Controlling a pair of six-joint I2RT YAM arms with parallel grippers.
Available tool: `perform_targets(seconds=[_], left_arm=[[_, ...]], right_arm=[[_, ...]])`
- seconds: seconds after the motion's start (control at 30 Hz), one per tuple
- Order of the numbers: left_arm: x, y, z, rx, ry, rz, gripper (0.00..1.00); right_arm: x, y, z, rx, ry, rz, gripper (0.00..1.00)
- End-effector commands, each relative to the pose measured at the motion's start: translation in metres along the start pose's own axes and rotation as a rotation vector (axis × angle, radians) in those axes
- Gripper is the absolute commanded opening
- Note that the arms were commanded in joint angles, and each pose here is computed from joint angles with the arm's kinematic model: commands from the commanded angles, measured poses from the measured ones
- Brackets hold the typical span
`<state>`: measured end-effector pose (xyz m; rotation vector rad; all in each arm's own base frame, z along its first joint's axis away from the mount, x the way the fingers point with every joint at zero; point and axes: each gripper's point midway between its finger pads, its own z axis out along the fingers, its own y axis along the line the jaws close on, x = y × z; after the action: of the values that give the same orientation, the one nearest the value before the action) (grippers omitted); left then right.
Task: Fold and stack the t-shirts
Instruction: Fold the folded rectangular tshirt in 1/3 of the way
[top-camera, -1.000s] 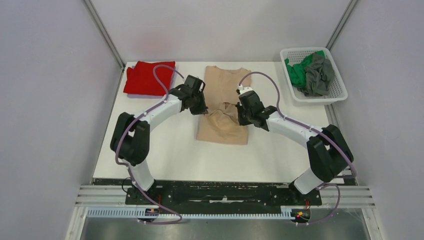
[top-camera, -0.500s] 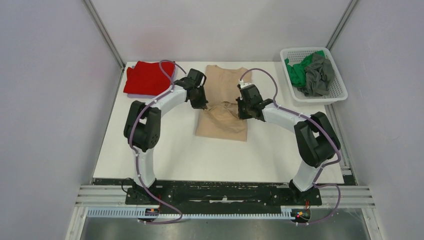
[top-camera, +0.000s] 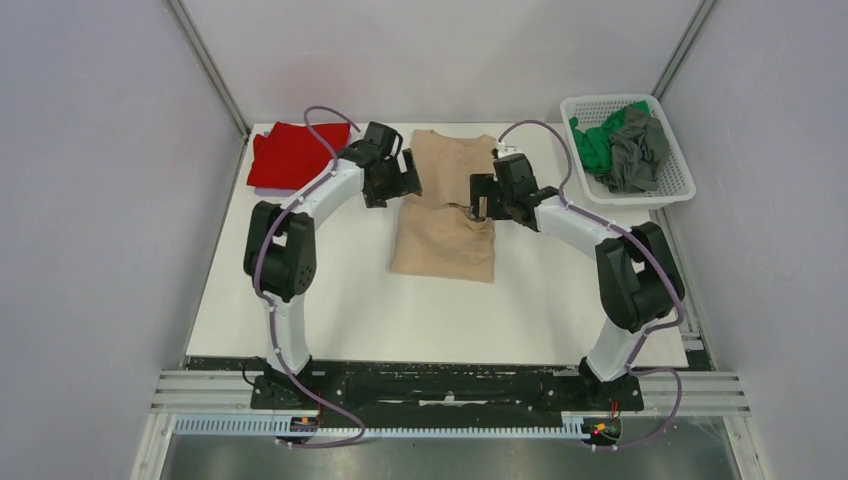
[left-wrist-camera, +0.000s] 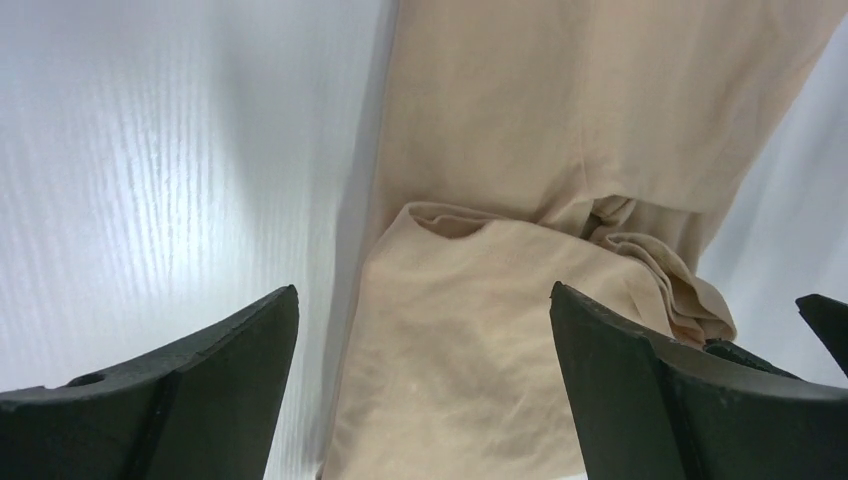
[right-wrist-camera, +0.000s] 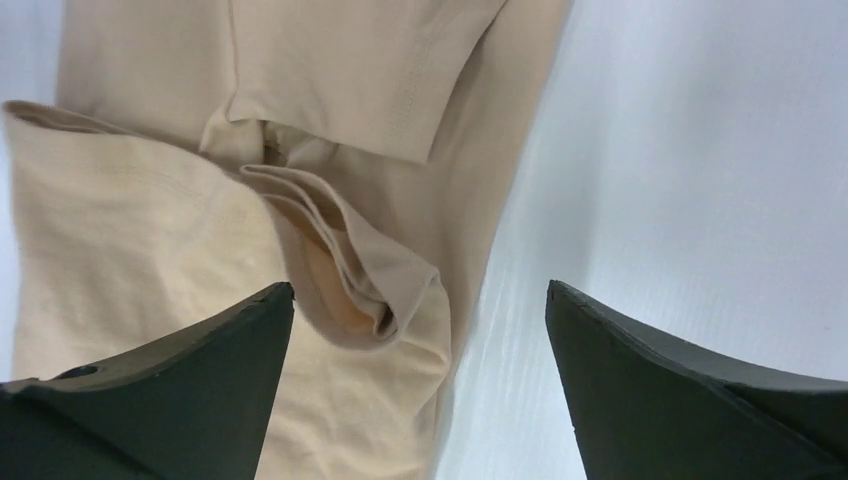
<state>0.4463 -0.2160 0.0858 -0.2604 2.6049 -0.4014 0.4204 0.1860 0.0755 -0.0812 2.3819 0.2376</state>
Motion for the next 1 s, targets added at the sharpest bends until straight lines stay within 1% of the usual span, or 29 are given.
perform_targets(seconds=[0.0, 0.13, 0.2, 0.27, 0.33, 0.43, 0.57, 0.8, 0.9, 0.97], left_arm=[[-0.012, -0.002, -0.049, 0.023, -0.081, 0.023, 1.00], [0.017, 0.010, -0.059, 0.036, -0.039, 0.005, 1.00], [0.034, 0.018, -0.063, 0.036, -0.012, -0.007, 1.00], [0.052, 0.030, -0.064, 0.020, 0.012, -0.026, 1.00], [0.067, 0.038, -0.067, 0.016, 0.023, -0.048, 1.00], [0.089, 0.051, -0.069, 0.004, 0.044, -0.082, 1.00], [0.110, 0.057, -0.072, 0.024, 0.049, -0.127, 1.00], [0.122, 0.066, -0.074, 0.000, 0.039, -0.152, 1.00], [0.121, 0.066, -0.071, -0.006, 0.044, -0.144, 1.00], [0.120, 0.066, -0.066, -0.010, 0.049, -0.145, 1.00]], right_arm=[[-0.023, 0.006, -0.034, -0.046, -0.113, -0.001, 0.98], [0.005, 0.020, -0.041, -0.173, -0.064, -0.032, 0.98], [0.016, 0.037, -0.046, -0.281, -0.046, -0.036, 0.98], [0.025, 0.062, -0.053, -0.428, -0.051, -0.043, 0.98], [0.034, 0.081, -0.056, -0.511, -0.043, -0.062, 0.98], [0.038, 0.089, -0.046, -0.517, -0.025, -0.081, 0.98], [0.023, 0.076, -0.014, -0.402, -0.058, -0.080, 0.98], [-0.009, 0.044, 0.037, -0.271, -0.091, -0.028, 0.98], [-0.031, 0.038, 0.042, -0.250, -0.113, -0.036, 0.98], [-0.041, 0.040, 0.032, -0.260, -0.126, -0.059, 0.98]])
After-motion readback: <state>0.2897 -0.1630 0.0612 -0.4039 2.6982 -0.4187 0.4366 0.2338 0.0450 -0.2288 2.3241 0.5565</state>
